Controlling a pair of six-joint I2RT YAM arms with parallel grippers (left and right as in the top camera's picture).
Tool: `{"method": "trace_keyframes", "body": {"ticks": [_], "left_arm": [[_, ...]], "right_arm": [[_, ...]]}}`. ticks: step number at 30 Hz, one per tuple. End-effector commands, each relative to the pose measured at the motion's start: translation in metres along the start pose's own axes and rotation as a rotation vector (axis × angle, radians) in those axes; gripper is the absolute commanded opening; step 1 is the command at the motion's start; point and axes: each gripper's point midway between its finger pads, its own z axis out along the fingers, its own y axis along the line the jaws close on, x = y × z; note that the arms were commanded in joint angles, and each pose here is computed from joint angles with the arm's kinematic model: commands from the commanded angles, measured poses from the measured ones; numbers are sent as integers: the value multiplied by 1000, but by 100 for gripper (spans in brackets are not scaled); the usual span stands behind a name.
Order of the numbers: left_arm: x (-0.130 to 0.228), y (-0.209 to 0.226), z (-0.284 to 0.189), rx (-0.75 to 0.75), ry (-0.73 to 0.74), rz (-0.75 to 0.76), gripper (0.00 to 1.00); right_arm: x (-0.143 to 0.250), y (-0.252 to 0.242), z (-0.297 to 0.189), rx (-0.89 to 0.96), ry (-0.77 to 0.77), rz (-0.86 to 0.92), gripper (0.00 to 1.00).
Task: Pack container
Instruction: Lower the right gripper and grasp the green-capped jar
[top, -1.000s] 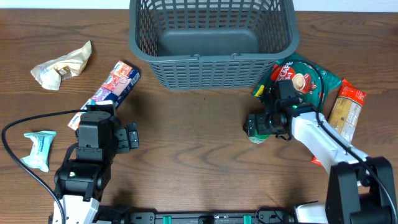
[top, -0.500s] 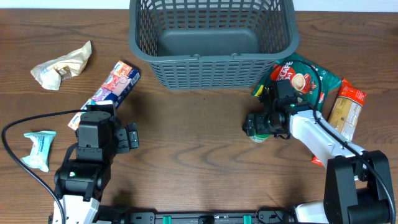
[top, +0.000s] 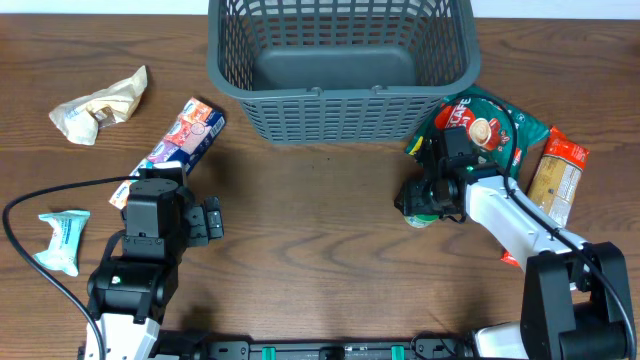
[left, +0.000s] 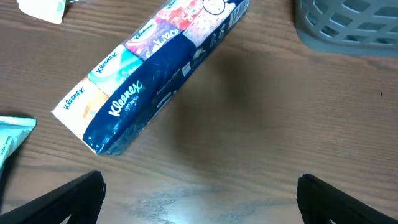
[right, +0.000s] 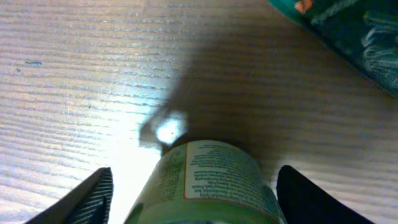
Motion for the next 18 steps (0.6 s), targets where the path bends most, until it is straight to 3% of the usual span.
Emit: {"method": "trace_keyframes", "body": {"ticks": [1,7,10,12,18], "left_arm": [[-9,3,-5,-16,-23,7,99],[-9,3,-5,-16,-23,7,98],[-9,3,-5,-16,-23,7,99],[-9,3,-5,-16,-23,7,99],[-9,3,-5,-16,-23,7,98]], "right_arm": [[17,-8,13,39,64,6,55],[17,-8,13,39,65,6,37],[17,-8,13,39,65,6,21],[17,-8,13,39,65,11,3],[17,-8,12,40,64,40,1]]}}
